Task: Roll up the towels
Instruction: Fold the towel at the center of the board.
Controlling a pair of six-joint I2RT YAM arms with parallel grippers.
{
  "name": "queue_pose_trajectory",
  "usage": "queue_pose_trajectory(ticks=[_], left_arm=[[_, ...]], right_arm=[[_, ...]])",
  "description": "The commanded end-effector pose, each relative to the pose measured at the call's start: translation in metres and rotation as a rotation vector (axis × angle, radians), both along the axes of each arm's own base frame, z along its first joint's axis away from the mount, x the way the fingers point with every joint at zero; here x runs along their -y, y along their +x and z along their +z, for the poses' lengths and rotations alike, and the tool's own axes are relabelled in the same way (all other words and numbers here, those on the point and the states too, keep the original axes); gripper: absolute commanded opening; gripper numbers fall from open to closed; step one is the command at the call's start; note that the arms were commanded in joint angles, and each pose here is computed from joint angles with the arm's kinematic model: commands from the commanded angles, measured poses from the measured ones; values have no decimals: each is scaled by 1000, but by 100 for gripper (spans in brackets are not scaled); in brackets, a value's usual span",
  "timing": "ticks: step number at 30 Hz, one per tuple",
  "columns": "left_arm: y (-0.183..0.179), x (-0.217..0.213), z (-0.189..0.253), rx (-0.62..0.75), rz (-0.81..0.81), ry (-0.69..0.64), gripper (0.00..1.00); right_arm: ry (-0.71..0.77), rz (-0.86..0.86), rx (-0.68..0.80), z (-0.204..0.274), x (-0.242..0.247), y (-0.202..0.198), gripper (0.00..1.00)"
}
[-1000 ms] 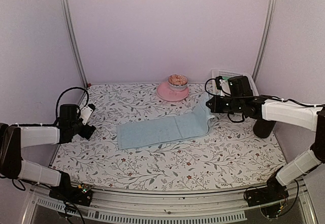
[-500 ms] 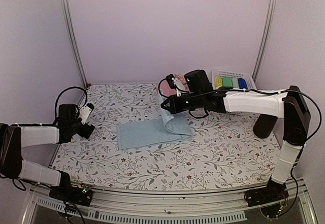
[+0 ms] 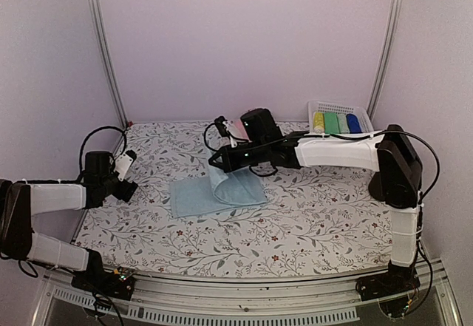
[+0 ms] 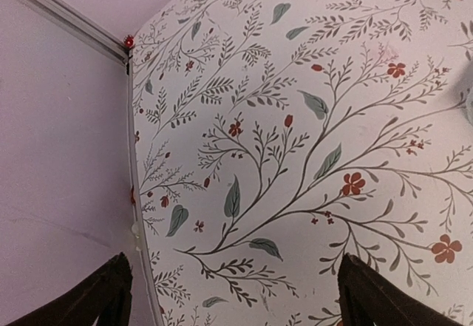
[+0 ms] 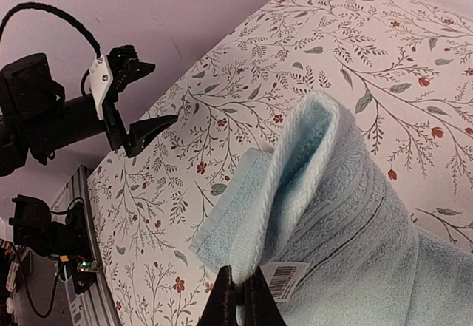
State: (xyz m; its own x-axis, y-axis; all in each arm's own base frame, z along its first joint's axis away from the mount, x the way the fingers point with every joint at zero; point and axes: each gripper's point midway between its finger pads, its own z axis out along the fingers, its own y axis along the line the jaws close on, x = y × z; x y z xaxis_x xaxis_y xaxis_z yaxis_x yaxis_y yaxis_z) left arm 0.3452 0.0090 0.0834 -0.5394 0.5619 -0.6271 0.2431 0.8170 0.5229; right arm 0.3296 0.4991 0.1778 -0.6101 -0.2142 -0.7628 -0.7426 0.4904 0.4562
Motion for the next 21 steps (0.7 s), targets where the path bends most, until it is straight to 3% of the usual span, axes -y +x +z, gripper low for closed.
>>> queue_pose_trajectory(ticks=[1,16,21], left_arm=[[0,0,-3,4,-2,-17,97],[0,1,-6,-3,-10,-17,97],[-1,2,-7,-6,-14,-19,97]], right_arm=[[23,16,-3,-6,-18,3,2],[34,52,-52,-46,-43,2,3],[88,161,-76,-45,-65,-16,30]])
